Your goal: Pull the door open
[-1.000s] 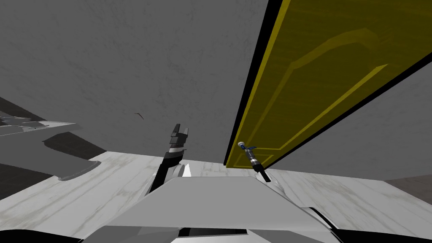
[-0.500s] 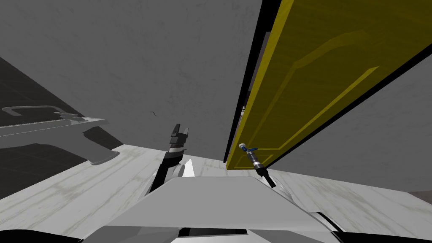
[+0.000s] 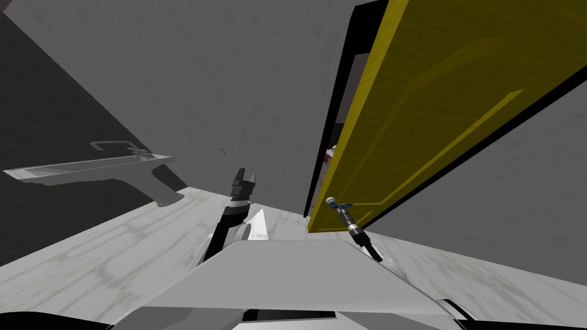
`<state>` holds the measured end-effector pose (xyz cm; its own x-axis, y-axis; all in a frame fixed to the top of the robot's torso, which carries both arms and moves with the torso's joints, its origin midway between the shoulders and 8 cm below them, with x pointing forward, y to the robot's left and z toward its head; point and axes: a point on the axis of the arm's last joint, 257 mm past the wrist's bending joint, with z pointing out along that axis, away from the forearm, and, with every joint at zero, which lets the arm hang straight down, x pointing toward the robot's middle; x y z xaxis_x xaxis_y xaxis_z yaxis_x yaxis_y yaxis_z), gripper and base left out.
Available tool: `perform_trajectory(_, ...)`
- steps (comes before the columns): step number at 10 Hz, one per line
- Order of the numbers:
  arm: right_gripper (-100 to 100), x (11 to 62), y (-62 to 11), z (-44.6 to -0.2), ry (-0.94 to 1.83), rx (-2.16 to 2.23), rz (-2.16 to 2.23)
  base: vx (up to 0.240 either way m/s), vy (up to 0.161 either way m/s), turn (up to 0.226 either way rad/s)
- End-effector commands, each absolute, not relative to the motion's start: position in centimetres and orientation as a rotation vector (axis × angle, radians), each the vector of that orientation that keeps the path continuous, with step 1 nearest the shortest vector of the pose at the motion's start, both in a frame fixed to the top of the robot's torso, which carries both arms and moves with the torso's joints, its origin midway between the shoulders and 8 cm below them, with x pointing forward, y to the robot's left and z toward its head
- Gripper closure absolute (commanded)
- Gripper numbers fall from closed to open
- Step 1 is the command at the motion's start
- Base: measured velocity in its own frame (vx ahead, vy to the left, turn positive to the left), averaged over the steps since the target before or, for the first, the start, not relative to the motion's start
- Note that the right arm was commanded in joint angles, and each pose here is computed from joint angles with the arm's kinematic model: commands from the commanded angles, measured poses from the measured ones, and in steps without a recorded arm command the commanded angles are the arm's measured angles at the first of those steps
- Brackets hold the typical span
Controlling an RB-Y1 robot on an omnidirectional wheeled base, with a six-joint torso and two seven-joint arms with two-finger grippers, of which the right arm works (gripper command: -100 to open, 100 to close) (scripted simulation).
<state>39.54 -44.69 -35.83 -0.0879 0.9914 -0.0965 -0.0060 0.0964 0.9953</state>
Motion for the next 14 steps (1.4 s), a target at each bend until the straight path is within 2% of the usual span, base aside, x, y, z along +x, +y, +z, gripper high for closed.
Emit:
perform_trajectory(1, 100, 38.8, -45.2, -35.7, 1.322, 1.085, 1.205, -0.135, -0.048, 0.080)
perform_trajectory(8, 100, 35.5, -45.6, -35.9, 1.354, 1.063, 1.241, -0.130, -0.053, 0.115)
perform_trajectory(14, 100, 33.5, -46.0, -35.5, 1.378, 1.038, 1.265, -0.227, -0.115, 0.173)
